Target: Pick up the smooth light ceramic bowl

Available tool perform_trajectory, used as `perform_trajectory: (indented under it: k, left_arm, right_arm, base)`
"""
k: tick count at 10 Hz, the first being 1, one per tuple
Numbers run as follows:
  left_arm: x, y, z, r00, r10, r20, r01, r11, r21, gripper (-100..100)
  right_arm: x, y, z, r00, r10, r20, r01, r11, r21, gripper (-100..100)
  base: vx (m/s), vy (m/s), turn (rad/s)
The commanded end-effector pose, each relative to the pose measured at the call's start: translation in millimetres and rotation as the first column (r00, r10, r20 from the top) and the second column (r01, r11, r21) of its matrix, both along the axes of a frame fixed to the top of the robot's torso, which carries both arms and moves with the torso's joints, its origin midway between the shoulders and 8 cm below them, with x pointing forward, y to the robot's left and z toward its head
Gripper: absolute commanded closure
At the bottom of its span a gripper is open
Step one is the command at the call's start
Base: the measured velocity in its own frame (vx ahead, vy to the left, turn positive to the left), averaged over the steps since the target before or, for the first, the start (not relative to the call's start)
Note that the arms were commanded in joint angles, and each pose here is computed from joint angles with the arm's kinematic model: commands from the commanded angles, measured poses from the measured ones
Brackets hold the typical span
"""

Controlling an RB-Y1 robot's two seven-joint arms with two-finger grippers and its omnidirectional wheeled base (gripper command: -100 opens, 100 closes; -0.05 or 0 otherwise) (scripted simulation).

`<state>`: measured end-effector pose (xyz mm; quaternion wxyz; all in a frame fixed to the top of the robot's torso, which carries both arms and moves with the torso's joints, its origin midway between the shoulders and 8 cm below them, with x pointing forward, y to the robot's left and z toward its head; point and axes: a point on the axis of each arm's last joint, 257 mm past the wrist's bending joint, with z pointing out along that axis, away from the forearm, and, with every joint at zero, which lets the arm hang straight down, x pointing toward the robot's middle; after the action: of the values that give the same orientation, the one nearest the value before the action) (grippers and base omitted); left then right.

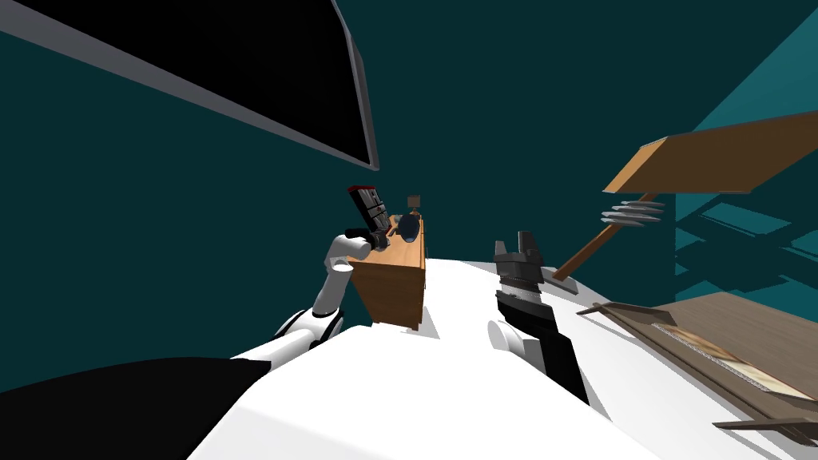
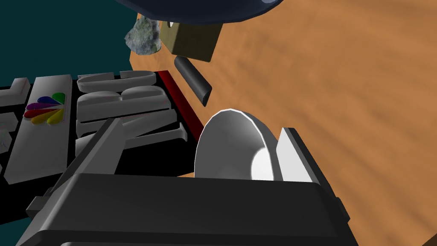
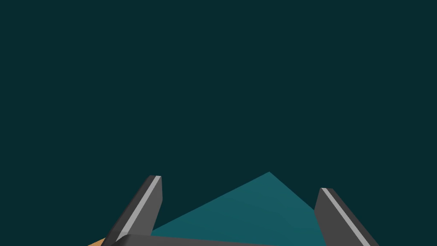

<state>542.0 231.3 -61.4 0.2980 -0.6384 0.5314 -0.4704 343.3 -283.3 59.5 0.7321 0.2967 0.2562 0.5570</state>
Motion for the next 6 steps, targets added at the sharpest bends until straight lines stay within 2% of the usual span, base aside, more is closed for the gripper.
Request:
perform_trajectory:
  k: [1, 6]
  left_arm:
    - [0, -0.5, -6, 0.999, -0.002, -0.047, 0.002, 1.0, 0.0, -100]
    - [-7, 1.2, -22, 0.987, 0.004, -0.162, -0.003, 1.0, 0.011, -100]
  right_arm:
    - [0, 0, 0, 1.0, 0.0, 0.0, 0.0, 1.0, 0.0, 0]
    - [0, 0, 0, 1.0, 0.0, 0.0, 0.0, 1.0, 0.0, 0]
  base:
    - [0.005, 0.012, -0.04]
    - [0.004, 0.014, -0.024]
